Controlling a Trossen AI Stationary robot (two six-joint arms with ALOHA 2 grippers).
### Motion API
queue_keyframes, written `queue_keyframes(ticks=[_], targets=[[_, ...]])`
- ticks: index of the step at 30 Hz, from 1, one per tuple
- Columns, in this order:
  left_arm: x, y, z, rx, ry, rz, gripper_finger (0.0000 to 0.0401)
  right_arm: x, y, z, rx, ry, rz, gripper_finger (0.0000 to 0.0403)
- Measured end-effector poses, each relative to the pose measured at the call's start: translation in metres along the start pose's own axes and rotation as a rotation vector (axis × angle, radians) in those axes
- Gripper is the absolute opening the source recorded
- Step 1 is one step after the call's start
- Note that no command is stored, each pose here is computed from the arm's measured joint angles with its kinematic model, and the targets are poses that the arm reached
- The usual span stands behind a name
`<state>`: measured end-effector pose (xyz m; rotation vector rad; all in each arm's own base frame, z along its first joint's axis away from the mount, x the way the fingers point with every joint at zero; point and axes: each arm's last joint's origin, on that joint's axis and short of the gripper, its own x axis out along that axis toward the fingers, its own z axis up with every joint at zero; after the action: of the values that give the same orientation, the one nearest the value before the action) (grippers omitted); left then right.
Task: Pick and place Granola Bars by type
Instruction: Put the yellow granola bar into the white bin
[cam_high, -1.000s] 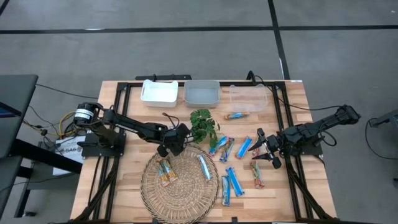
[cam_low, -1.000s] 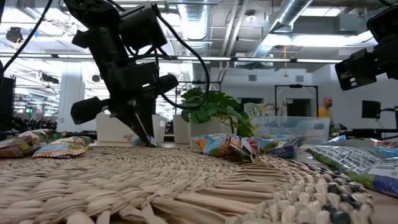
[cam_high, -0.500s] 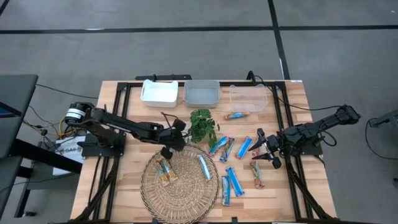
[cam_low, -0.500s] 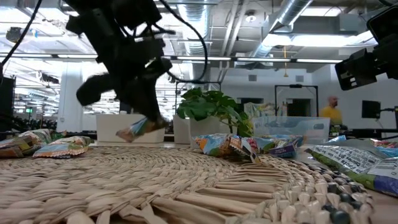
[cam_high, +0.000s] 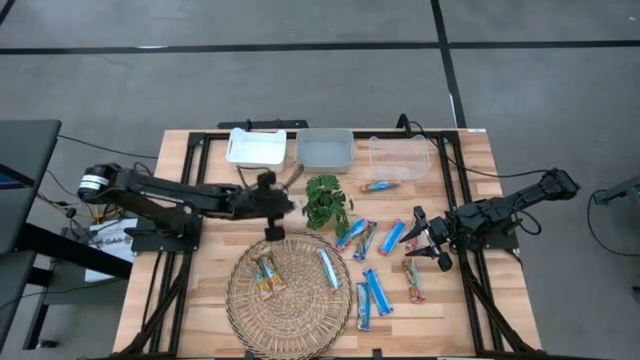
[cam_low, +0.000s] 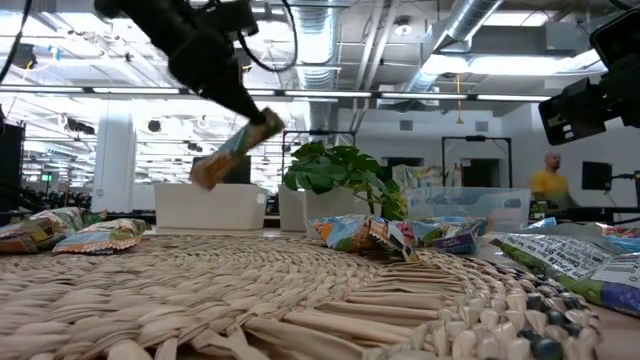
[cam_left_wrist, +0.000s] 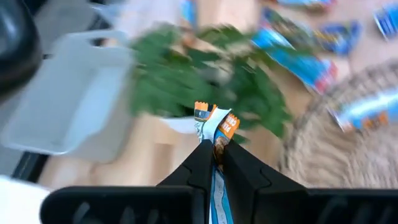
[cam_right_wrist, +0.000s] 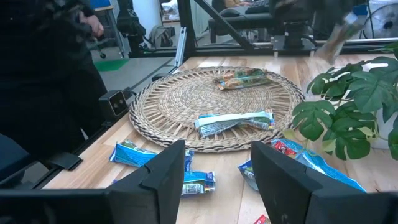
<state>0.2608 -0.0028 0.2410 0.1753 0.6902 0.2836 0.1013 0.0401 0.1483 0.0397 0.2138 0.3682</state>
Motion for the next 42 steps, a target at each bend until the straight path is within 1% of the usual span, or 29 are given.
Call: queue_keyframes(ticks=[4,11,13,16,20,22,24,26,31,35,40,42], targets=[[-0.016,0.022,0.005,-0.08,-0.054,0.109,0.0021,0.0,0.0,0.0,0.0,0.0,0.0,0.0177],[-0.036,0.074,0.004,-0.185,-0.084,0.4,0.0022,0.0,0.0,0.0,0.0,0.0,0.0,0.0177],[-0.039,0.09,0.0,-0.21,-0.071,0.478,0.0022,0.0,0.0,0.0,0.0,0.0,0.0,0.0177],[-0.041,0.111,-0.006,-0.238,-0.042,0.564,0.0022,0.0,0.0,0.0,0.0,0.0,0.0,0.0177],[-0.041,0.138,-0.016,-0.28,0.011,0.658,0.0022,0.0,0.0,0.0,0.0,0.0,0.0,0.0176],[-0.04,0.15,-0.022,-0.304,0.037,0.684,0.0022,0.0,0.0,0.0,0.0,0.0,0.0,0.0177],[-0.038,0.158,-0.027,-0.303,0.058,0.679,0.0022,0.0,0.0,0.0,0.0,0.0,0.0,0.0177],[-0.034,0.164,-0.03,-0.265,0.086,0.655,0.0022,0.0,0.0,0.0,0.0,0.0,0.0,0.0177],[-0.012,0.171,-0.04,-0.071,0.196,0.539,0.0022,0.0,0.0,0.0,0.0,0.0,0.0,0.0176],[0.009,0.171,-0.047,0.094,0.271,0.449,0.0022,0.0,0.0,0.0,0.0,0.0,0.0,0.0178],[0.028,0.169,-0.055,0.231,0.352,0.387,0.0024,0.0,0.0,0.0,0.0,0.0,0.0,0.0176],[0.032,0.17,-0.056,0.249,0.374,0.392,0.0031,0.0,0.0,0.0,0.0,-0.001,0.0,0.0176]])
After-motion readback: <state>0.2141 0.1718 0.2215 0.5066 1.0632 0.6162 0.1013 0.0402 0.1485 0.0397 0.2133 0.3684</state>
